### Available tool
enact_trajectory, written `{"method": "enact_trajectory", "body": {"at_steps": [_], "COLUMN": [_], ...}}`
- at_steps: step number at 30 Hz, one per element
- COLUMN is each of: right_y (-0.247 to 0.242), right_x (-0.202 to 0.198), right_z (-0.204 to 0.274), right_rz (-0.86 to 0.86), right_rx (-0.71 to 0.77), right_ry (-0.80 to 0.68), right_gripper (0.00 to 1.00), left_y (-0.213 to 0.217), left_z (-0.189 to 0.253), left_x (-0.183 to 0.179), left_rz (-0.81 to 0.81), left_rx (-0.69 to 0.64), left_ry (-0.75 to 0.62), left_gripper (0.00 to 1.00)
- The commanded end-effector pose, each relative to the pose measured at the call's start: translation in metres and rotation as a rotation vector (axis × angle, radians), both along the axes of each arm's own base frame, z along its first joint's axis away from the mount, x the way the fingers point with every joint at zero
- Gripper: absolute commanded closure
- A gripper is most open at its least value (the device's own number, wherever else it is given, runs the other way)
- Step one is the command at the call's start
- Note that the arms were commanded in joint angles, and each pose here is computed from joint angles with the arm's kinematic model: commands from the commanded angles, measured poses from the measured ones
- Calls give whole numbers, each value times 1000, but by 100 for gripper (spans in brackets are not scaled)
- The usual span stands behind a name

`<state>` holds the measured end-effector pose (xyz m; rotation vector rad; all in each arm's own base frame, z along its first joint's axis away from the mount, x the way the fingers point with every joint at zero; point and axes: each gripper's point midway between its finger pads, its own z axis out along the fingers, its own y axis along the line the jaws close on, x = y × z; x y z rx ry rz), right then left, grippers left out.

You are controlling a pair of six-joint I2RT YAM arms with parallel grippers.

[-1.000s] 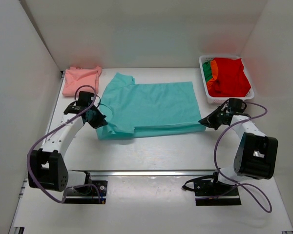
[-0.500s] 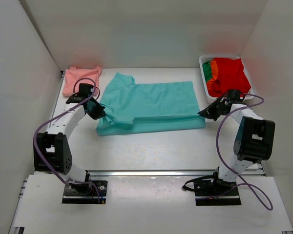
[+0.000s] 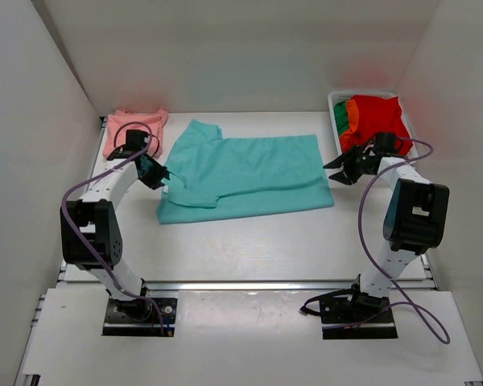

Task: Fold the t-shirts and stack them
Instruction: Fold the flattened tshirt in 1/3 of the way

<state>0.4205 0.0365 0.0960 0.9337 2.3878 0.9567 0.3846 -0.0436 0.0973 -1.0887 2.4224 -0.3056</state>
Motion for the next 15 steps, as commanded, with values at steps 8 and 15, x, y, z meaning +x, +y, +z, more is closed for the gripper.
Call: {"method": "enact_trajectory", "body": {"at_steps": [8,15], "right_y": [1,21], "right_x": [8,-4], "right_z": [17,15], "right_rz": [44,134], "right_rx": [-121,-274], "right_ry": [-133,-153], "right_gripper": [69,80], "left_y": [-14,-33], "left_z": [49,7], "left_x": [35,-10], "left_rz": [-33,-120], "left_rx": [-34,-44], "left_ry": [-234,-132], "left_gripper": [64,63]}}
